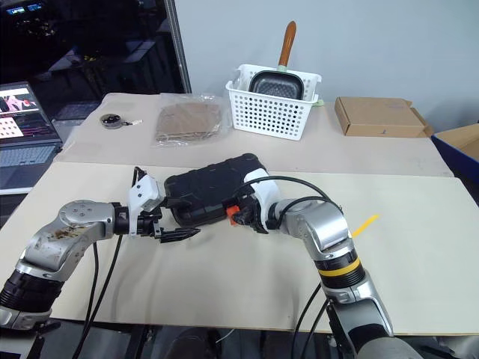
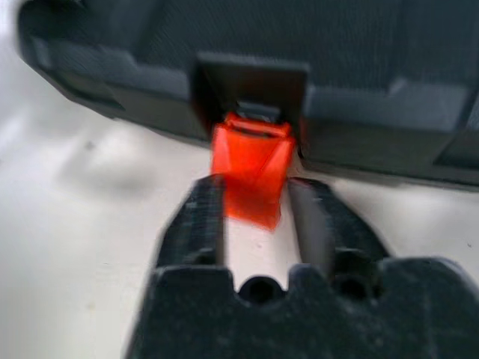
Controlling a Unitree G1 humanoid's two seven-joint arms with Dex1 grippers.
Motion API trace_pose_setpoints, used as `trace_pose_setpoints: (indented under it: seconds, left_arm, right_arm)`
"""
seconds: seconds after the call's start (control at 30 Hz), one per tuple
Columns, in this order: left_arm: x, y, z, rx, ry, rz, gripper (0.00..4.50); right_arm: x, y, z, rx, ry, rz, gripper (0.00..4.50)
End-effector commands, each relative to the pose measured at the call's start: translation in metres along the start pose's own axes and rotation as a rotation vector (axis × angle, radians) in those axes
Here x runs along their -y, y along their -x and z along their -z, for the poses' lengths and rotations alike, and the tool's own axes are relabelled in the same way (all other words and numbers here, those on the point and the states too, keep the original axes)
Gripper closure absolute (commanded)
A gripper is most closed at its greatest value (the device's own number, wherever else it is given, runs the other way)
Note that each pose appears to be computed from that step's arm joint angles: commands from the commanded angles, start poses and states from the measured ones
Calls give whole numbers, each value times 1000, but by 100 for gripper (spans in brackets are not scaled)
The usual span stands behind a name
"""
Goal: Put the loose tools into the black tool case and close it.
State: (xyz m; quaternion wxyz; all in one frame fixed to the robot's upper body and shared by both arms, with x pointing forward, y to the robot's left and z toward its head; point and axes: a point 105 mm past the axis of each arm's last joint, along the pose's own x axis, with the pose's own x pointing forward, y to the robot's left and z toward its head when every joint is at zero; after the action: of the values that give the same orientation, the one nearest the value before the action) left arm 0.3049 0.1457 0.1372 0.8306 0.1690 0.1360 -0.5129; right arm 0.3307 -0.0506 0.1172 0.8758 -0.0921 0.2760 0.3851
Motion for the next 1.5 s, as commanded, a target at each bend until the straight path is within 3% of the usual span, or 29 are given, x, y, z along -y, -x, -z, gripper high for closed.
trace_pose_setpoints:
  seconds: [0.03, 0.1, 0.33, 0.77, 0.9, 1.03, 1.43, 1.5]
  left_arm:
    - [4, -1, 3, -10, 0, 7, 0]
    - [4, 0, 4, -10, 2, 4, 0]
    - [5, 0, 8, -14, 6, 1, 0]
    - [7, 2, 8, -22, 2, 12, 0]
    - [7, 3, 8, -26, 0, 16, 0]
    - [7, 3, 9, -31, -1, 20, 0]
    - [7, 4, 9, -37, -7, 19, 0]
    - [7, 4, 9, -37, -7, 17, 0]
  right_arm:
    - [-5, 3, -10, 49, 48, -11, 445]
    - [-6, 8, -15, 66, 45, -30, 445]
    - [-17, 7, -15, 72, 13, -62, 236]
    - [-17, -1, -10, 74, -13, 50, 236]
    - [-19, 0, -9, 91, -17, 63, 145]
    - [-21, -3, -8, 100, -42, 75, 12]
    - [-18, -18, -6, 123, -101, 123, 12]
    - [-16, -19, -5, 125, -102, 131, 34]
